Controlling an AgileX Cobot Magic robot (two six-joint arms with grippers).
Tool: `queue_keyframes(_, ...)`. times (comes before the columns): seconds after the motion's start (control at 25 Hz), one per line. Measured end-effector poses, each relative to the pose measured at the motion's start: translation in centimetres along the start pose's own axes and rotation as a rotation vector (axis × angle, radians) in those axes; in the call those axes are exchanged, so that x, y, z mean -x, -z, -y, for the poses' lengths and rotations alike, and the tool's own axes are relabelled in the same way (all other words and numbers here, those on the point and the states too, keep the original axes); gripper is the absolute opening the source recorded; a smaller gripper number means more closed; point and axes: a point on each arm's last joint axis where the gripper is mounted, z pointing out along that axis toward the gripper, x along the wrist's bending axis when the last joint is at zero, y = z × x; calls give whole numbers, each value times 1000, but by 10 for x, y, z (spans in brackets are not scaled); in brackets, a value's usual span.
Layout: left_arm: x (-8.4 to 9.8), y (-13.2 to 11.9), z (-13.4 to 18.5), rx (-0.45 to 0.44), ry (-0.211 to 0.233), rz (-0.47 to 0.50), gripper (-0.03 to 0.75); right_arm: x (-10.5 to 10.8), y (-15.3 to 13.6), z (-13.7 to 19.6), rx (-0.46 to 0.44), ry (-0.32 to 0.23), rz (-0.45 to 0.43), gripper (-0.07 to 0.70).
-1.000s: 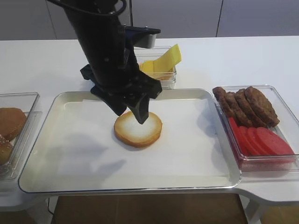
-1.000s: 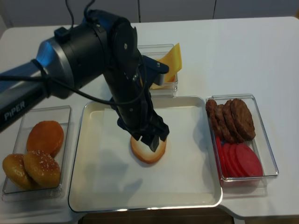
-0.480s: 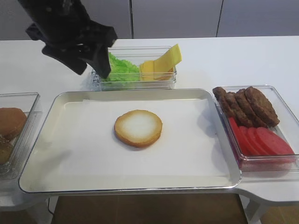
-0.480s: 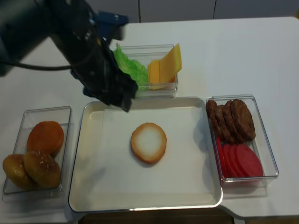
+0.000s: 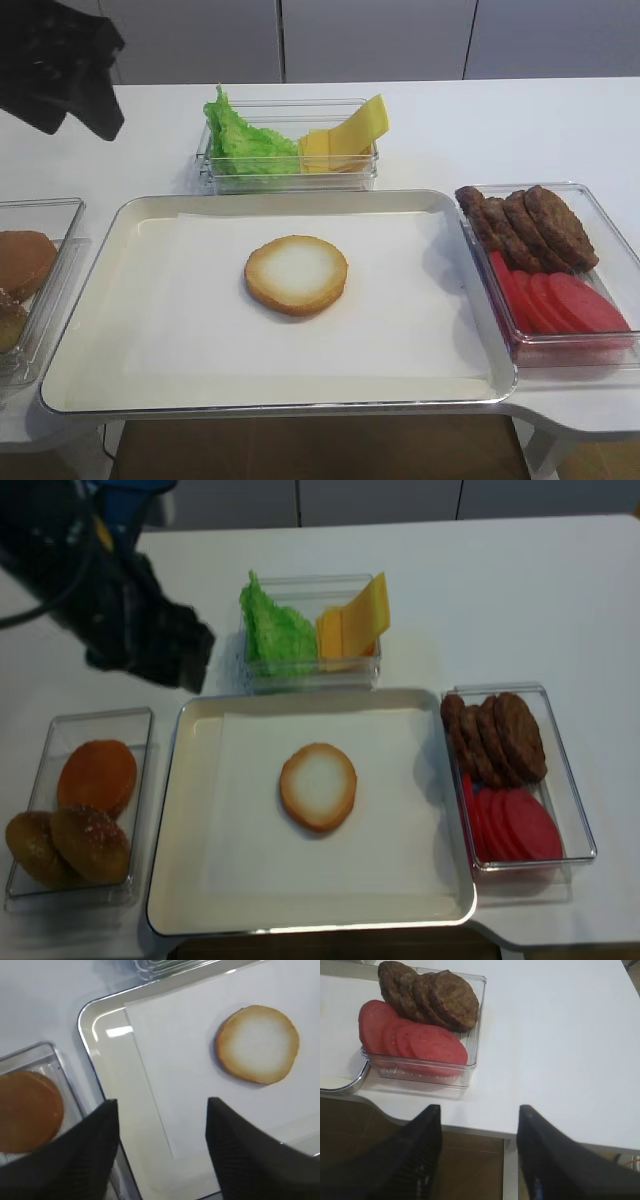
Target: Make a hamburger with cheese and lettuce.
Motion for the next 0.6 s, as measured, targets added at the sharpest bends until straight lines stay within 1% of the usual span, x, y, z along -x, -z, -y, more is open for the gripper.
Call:
queue_keyframes(0.16,-12,15,21,24,17,-36,414,0,0,0,0,0,0,391)
queue_keyframes(0.44,-21,41,69,76,2,-85,414,0,0,0,0,0,0,391)
queue_keyframes(0.6,-26,56,100,124,2,-112,414,0,0,0,0,0,0,391)
